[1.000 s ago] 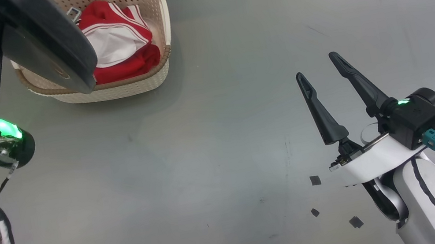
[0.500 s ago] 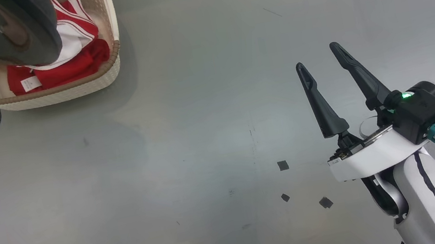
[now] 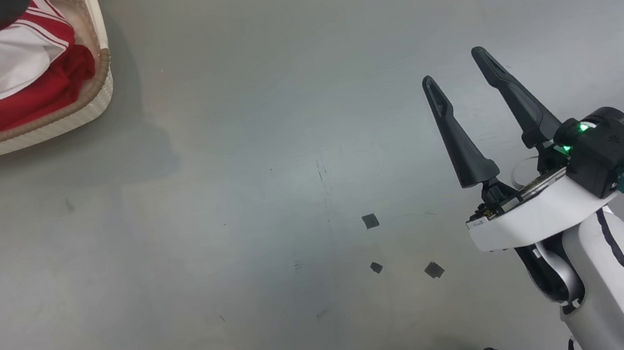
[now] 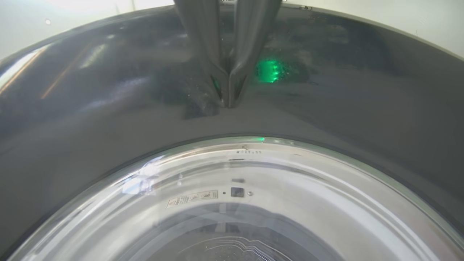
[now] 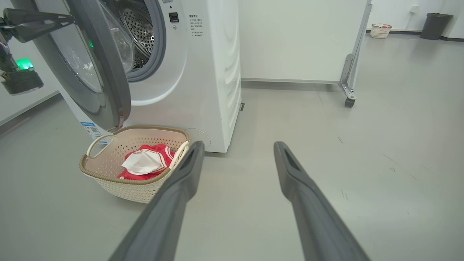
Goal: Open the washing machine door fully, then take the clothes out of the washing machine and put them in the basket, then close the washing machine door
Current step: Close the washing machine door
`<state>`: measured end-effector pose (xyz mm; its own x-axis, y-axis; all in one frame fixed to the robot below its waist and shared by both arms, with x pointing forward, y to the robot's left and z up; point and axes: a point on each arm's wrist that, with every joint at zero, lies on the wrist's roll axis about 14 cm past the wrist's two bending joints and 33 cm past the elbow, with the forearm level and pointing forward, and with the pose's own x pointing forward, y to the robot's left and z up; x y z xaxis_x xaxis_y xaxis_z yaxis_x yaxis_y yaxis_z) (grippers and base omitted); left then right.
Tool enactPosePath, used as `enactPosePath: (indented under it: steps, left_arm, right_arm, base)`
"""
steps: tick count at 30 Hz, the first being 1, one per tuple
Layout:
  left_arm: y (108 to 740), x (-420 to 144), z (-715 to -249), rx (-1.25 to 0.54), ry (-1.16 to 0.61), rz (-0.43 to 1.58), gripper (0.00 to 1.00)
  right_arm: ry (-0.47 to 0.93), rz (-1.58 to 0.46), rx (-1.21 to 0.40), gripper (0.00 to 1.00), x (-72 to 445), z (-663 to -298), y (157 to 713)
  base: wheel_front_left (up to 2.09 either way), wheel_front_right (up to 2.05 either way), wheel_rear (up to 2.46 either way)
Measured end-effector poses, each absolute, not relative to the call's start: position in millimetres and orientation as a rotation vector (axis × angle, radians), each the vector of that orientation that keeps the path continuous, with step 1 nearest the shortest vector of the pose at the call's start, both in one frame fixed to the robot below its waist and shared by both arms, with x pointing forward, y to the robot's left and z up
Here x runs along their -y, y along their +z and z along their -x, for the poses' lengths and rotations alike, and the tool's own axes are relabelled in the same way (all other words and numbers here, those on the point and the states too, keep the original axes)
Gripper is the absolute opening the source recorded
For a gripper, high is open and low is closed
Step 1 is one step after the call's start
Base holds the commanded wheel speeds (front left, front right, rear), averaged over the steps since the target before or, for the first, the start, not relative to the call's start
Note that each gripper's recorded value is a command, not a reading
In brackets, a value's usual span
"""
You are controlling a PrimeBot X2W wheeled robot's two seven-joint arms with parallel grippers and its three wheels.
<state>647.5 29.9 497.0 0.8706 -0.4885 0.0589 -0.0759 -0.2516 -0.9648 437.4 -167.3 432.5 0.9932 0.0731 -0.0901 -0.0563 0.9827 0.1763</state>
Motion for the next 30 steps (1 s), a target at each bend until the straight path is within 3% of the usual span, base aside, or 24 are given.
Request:
enactPosePath:
  steps: [16, 30]
  left_arm:
    - [496.8, -3.6, -675.0, -0.422, -0.408, 1.811, 0.00]
    - [487.0, -4.5, -651.3, -0.458, -0.422, 1.758, 0.00]
  right_arm:
    - [-0.016, -0.187, -0.108, 1.00, 186.6, -432.2, 430.7]
    - [-0.001, -0.176, -0.060, 1.00, 181.6, -442.3, 444.0]
  base:
    - [0.00, 0.00, 0.00]
    - [0.00, 0.00, 0.00]
